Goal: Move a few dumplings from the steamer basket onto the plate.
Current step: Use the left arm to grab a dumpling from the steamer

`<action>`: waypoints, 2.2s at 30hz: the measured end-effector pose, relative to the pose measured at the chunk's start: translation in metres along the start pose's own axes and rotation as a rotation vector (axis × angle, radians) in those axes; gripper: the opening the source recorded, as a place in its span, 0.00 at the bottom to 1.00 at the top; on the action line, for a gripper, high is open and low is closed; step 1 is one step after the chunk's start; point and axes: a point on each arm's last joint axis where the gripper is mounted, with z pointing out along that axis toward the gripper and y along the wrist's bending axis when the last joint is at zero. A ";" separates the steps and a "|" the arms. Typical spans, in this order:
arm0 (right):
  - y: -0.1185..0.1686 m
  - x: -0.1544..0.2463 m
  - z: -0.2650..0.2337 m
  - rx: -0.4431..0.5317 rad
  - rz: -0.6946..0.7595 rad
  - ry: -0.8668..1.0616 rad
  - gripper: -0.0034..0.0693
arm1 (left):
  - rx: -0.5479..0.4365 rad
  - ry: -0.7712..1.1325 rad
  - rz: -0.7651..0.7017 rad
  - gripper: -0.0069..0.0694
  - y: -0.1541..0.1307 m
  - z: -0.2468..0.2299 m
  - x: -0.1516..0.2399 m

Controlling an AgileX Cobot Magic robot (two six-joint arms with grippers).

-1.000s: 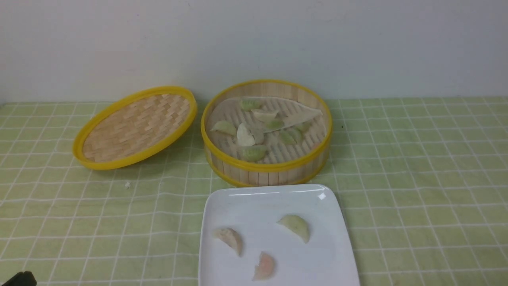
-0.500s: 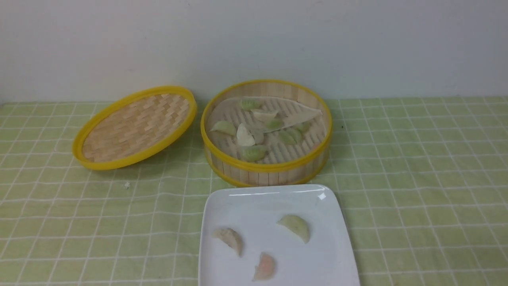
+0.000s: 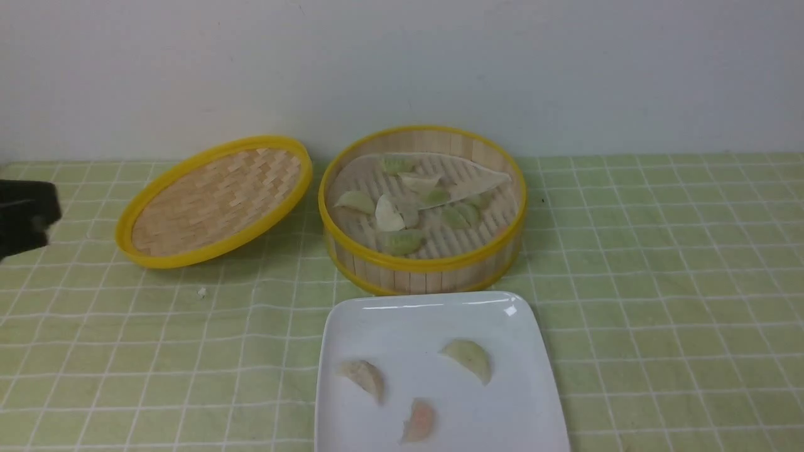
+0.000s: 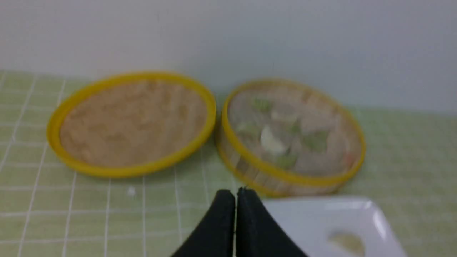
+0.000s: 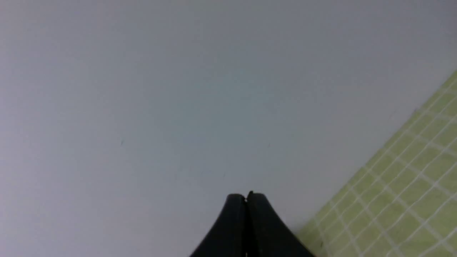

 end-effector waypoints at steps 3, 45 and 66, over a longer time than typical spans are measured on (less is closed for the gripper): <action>0.039 -0.013 -0.003 -0.054 -0.150 0.186 0.03 | 0.032 0.138 0.076 0.08 0.006 0.042 -0.014; 0.103 -0.016 0.102 0.107 -0.623 1.151 0.03 | 0.042 0.334 0.762 0.68 -0.036 0.402 -0.006; 0.103 -0.016 0.101 0.106 -0.617 1.161 0.03 | 0.004 0.380 0.681 0.33 -0.061 0.345 -0.057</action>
